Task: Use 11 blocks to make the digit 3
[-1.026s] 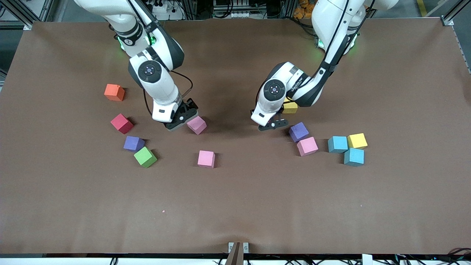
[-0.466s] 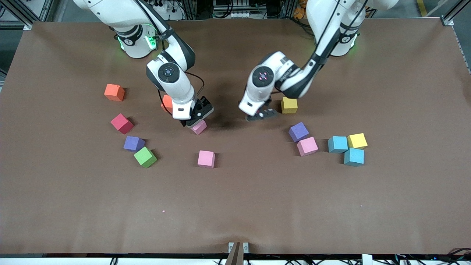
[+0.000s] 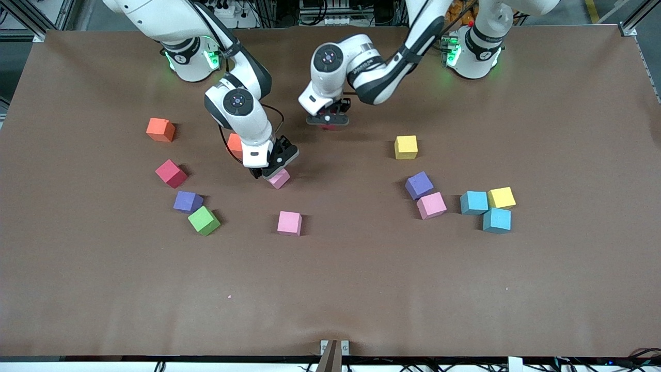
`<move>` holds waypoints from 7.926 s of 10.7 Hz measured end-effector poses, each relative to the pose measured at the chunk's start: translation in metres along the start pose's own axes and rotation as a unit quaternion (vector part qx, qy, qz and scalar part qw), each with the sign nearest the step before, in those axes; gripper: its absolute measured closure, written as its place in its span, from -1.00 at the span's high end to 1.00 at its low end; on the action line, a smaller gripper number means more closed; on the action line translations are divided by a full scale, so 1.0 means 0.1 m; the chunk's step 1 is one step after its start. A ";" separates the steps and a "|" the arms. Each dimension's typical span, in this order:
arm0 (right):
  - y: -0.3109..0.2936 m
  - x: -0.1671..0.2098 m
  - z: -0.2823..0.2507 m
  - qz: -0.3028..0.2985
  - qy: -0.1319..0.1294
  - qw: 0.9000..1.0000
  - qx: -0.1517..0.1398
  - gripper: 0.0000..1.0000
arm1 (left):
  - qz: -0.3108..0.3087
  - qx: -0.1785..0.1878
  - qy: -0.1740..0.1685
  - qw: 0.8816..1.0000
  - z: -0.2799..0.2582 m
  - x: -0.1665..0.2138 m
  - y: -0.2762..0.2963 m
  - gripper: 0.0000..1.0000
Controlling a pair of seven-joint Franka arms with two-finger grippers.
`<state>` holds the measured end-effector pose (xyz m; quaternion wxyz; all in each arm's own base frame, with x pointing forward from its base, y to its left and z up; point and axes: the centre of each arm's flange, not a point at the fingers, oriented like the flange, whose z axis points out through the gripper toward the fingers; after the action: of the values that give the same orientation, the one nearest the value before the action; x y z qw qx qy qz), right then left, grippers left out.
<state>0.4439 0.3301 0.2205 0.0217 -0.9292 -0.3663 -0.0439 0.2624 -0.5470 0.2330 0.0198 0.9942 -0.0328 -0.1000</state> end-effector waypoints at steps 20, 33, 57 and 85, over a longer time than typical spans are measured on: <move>0.28 -0.06 0.25 0.009 0.001 1.000 -0.007 0.84 | -0.101 0.017 0.081 0.991 -1.07 0.26 -0.14 1.00; -0.73 0.16 -0.59 -0.245 -0.022 0.969 -0.025 0.18 | -0.116 0.116 -0.013 0.986 -1.11 1.52 -2.47 1.00; -2.01 -0.84 0.12 -0.421 -0.030 0.906 0.036 0.18 | -0.161 0.017 -0.027 0.986 -0.02 1.29 -2.71 0.20; -2.06 -0.88 0.18 -0.408 -0.014 0.912 0.047 1.00 | -0.662 -0.006 -0.008 0.750 -0.25 0.35 -1.73 0.13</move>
<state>0.2400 0.4222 0.1954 0.0401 -0.6972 -0.7155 -0.0192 0.3123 -0.3762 0.2430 -0.0452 0.7661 0.6339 -0.0959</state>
